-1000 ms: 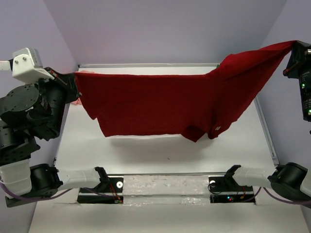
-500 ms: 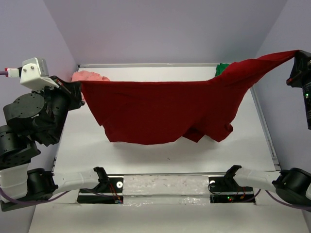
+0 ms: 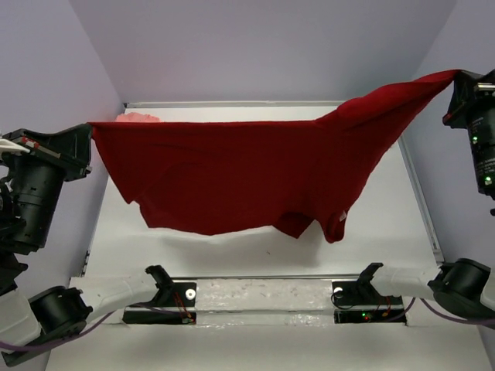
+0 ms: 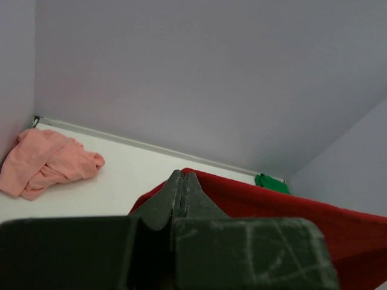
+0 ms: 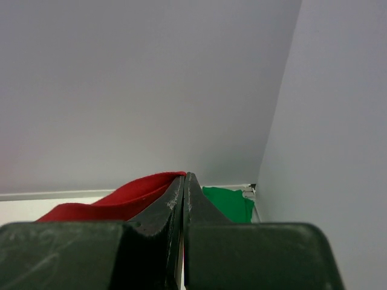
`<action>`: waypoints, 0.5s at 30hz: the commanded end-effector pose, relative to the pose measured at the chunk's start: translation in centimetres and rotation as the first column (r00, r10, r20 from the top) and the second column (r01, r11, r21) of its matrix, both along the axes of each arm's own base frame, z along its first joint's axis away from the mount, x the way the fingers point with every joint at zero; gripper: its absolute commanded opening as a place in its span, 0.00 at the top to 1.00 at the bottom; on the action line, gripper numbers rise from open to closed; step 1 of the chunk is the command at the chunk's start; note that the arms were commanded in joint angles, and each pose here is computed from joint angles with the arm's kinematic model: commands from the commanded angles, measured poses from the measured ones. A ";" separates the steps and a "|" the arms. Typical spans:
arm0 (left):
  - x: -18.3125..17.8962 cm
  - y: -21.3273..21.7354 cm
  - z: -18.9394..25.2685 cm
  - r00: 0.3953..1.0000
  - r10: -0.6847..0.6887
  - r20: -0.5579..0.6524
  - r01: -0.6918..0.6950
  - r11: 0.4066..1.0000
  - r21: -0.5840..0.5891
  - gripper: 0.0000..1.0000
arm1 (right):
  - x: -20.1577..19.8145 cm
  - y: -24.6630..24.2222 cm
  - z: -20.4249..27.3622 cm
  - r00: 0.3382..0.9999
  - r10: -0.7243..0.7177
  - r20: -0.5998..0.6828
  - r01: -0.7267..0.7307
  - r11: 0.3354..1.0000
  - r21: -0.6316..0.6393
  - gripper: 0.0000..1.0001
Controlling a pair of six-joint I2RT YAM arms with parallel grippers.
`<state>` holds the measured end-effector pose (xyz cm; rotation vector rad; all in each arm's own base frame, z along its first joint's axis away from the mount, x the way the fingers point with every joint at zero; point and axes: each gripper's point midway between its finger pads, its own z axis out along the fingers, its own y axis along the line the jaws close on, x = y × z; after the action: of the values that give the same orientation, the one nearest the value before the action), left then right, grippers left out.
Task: Fold and stack the t-shirts
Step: Flatten out the tshirt
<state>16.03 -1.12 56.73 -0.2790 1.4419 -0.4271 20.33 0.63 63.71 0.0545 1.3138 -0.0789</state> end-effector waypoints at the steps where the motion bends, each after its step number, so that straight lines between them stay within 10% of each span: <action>1: -0.1 0.3 1.0 0.999 0.018 0.034 -0.018 1.000 0.023 1.00 | -1.3 -2.2 0.6 0.998 -0.063 0.022 0.062 0.998 0.034 1.00; 15: 1.5 -1.5 -0.6 1.000 0.007 -0.001 -0.006 0.994 0.105 1.00 | -0.1 -1.3 0.5 0.995 -0.097 0.011 0.097 0.995 -0.028 1.00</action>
<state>16.79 -1.30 54.72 -0.2420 1.4936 -0.3125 20.53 0.01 63.15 0.0713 1.3311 -0.1413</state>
